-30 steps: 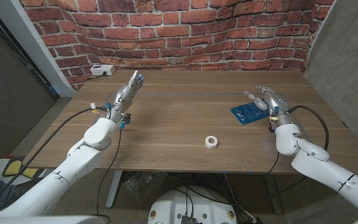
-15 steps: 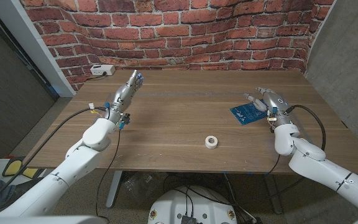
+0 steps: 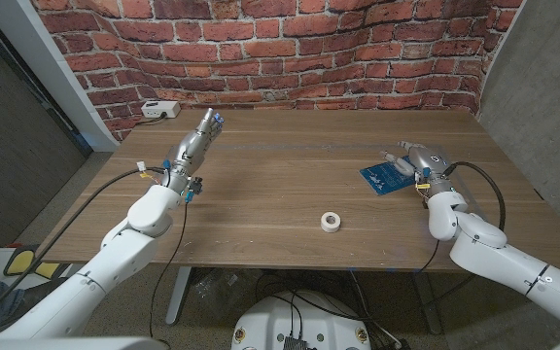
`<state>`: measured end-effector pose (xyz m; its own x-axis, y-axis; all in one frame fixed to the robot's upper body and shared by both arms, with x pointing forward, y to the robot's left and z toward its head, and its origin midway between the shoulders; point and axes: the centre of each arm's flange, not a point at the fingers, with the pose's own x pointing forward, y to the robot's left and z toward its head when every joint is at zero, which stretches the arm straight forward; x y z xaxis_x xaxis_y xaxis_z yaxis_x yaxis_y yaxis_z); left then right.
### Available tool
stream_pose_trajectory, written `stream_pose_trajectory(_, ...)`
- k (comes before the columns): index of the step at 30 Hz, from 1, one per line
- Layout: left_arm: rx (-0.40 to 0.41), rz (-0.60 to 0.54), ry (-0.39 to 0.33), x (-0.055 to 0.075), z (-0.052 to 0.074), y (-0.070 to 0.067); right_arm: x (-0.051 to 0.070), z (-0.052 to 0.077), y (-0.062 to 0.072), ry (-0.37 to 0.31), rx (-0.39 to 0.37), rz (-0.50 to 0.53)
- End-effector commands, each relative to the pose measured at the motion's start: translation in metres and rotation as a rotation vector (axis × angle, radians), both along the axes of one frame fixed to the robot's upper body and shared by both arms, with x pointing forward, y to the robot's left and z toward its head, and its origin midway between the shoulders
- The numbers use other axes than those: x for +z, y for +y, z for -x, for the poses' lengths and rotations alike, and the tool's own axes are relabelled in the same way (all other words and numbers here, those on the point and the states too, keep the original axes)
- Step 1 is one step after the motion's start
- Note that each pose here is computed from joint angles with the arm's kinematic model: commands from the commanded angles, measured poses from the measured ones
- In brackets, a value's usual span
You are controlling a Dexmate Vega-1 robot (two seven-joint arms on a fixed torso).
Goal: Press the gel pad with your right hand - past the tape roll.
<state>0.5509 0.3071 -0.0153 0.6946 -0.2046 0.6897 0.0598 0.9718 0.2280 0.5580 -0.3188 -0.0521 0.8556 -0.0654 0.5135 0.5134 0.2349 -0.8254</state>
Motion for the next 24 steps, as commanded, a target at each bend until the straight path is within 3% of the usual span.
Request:
stream_pose_trajectory(1, 0.004, 0.001, 0.006, -0.003, 0.003, 0.002, -0.004, -0.006, 0.003, 0.085, -0.015, 0.014)
stream_pose_trajectory(8, 0.007, -0.005, 0.003, -0.002, 0.005, 0.002, -0.004, -0.010, 0.001, 0.143, -0.027, 0.011)
stream_pose_trajectory(17, 0.001, -0.004, -0.008, -0.002, 0.007, 0.001, -0.003, -0.011, 0.001, 0.148, -0.030, 0.008)
stream_pose_trajectory(24, -0.002, -0.009, -0.002, -0.004, 0.006, 0.000, -0.003, -0.019, 0.002, 0.189, -0.041, 0.017)
